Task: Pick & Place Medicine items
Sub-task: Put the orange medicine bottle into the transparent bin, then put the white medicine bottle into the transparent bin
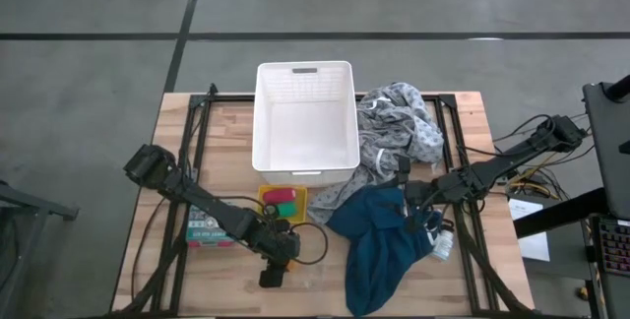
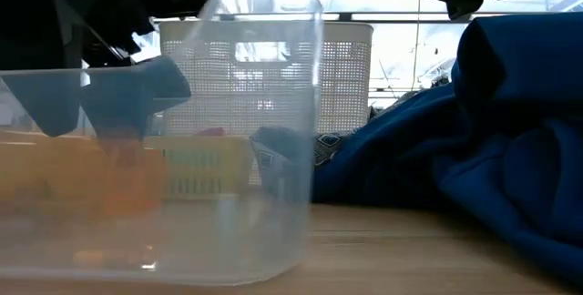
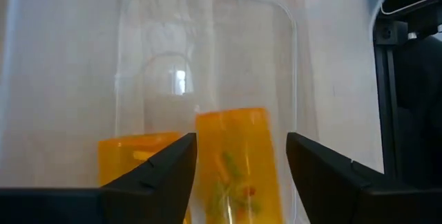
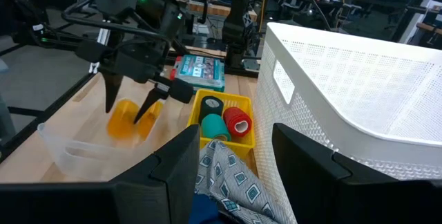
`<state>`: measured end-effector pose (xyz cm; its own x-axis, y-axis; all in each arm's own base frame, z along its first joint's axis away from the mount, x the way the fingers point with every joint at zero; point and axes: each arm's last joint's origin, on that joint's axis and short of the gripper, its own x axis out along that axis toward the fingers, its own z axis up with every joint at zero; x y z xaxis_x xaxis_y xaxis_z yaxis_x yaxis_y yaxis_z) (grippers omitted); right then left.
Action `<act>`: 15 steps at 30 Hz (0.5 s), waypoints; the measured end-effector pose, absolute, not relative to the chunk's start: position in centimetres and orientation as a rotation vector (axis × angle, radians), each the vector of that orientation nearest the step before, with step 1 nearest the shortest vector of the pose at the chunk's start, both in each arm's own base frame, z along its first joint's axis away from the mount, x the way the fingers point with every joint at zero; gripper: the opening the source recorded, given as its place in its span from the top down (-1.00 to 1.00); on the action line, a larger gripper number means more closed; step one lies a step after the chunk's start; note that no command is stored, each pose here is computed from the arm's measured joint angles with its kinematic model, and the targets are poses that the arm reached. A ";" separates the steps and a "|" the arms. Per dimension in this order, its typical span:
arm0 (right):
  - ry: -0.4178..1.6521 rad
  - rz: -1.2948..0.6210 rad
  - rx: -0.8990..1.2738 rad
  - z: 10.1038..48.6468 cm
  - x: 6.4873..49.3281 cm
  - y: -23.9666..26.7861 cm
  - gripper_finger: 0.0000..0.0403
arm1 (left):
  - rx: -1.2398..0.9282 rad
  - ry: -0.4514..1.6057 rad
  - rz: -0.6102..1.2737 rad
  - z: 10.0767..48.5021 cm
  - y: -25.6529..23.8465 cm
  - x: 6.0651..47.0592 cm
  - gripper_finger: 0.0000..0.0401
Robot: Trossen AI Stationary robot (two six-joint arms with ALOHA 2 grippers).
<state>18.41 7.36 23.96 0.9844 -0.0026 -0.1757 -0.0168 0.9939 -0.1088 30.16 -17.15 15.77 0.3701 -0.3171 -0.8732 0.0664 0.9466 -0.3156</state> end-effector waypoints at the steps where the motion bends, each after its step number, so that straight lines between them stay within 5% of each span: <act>1: 0.177 0.007 -0.110 24.0 18.4 7.4 0.11 | -0.245 1.169 -0.248 15.8 -17.2 30.2 -0.19; 15: 0.177 0.008 -0.110 24.0 18.4 7.4 0.12 | -0.250 1.165 -0.249 15.8 -17.2 30.2 -0.27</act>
